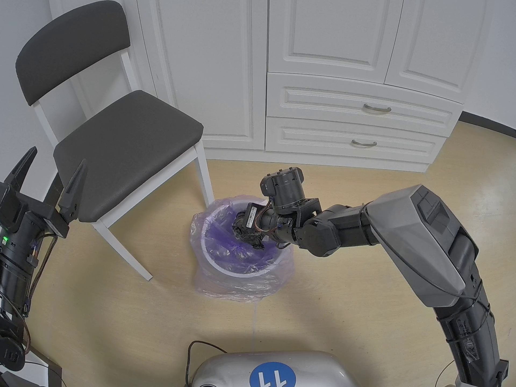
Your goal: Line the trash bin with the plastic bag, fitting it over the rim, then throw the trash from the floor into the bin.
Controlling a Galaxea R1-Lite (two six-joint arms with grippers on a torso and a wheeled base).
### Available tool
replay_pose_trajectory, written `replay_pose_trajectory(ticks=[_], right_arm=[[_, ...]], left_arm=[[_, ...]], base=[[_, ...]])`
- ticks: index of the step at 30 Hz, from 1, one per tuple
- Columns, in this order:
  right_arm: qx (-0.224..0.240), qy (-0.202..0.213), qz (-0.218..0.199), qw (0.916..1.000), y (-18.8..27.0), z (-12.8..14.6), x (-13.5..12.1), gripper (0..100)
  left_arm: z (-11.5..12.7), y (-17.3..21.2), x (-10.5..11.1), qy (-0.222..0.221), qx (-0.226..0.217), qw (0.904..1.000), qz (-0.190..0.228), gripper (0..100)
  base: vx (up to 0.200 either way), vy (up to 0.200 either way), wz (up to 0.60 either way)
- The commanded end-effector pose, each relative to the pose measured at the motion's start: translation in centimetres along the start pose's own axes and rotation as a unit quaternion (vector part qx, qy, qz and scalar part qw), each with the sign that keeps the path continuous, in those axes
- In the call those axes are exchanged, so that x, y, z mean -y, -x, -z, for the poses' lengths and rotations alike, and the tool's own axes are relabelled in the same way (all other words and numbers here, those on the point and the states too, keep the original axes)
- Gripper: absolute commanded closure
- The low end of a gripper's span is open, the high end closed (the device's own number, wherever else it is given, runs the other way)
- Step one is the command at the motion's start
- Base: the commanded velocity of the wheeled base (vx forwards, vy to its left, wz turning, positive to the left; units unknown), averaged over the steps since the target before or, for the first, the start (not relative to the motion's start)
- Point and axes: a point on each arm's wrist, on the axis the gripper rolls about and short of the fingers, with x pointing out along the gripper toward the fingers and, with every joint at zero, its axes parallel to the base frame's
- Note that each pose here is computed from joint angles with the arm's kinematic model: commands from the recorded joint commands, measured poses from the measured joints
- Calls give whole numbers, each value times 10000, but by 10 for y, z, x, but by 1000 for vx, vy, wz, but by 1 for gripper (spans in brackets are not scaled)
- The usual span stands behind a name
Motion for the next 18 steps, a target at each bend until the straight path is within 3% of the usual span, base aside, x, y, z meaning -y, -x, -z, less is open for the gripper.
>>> replay_pose_trajectory(ticks=[1,6,13,18], right_arm=[[-43,-17,41,10000,-3,2,2,100],[-249,14,97,9996,3,9,-6,100],[-728,50,101,9973,26,27,-39,100],[-842,21,111,9964,30,32,-45,100]], left_arm=[[-1,0,-1,3,27,10000,-14,0],[-1,0,0,2,20,10000,-11,0],[-3,2,-1,7,73,10000,-21,0],[-3,2,-1,8,80,10000,-23,0]], base=[[0,0,0],[0,0,0],[0,0,0],[0,0,0]])
